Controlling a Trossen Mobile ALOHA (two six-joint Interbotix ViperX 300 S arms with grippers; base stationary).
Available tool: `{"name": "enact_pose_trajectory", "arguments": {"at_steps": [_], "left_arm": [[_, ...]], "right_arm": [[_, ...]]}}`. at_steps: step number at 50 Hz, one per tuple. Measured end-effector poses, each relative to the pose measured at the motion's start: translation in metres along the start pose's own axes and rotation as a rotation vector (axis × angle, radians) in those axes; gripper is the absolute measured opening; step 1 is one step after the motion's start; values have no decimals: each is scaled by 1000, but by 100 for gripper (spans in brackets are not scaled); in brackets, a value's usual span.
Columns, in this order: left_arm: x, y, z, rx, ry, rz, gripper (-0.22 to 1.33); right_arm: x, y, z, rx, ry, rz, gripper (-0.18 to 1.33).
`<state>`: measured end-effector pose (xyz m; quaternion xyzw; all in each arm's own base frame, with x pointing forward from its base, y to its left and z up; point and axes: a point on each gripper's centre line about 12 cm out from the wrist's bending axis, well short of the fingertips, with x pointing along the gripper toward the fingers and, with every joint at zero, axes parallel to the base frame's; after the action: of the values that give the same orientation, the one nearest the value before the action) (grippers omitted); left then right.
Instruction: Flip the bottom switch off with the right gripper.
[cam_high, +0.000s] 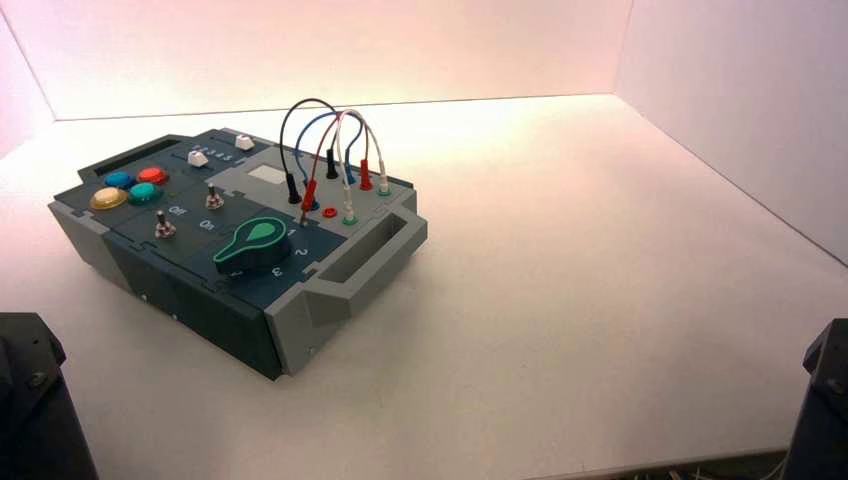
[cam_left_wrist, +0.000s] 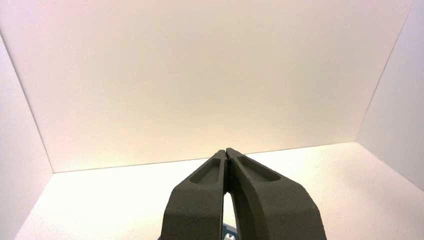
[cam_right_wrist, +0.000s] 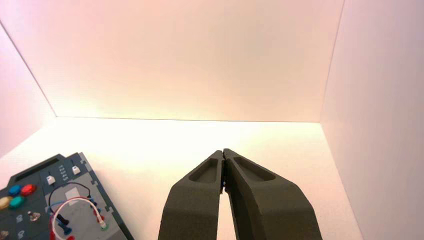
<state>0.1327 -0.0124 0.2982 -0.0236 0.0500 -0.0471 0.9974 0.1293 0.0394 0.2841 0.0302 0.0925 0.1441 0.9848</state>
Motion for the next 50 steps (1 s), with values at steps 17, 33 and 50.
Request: {"name": "enact_pose_trajectory", "arguments": {"at_steps": [17, 33, 50], "left_arm": [[0, 0, 2, 2, -15, 0, -16], [3, 0, 0, 1, -3, 3, -16], [56, 2, -13, -25, 269, 8, -16]], "right_arm": [[0, 0, 0, 1, -3, 2, -14], [1, 2, -1, 2, 7, 16, -14], [42, 61, -19, -34, 283, 313, -14]]}}
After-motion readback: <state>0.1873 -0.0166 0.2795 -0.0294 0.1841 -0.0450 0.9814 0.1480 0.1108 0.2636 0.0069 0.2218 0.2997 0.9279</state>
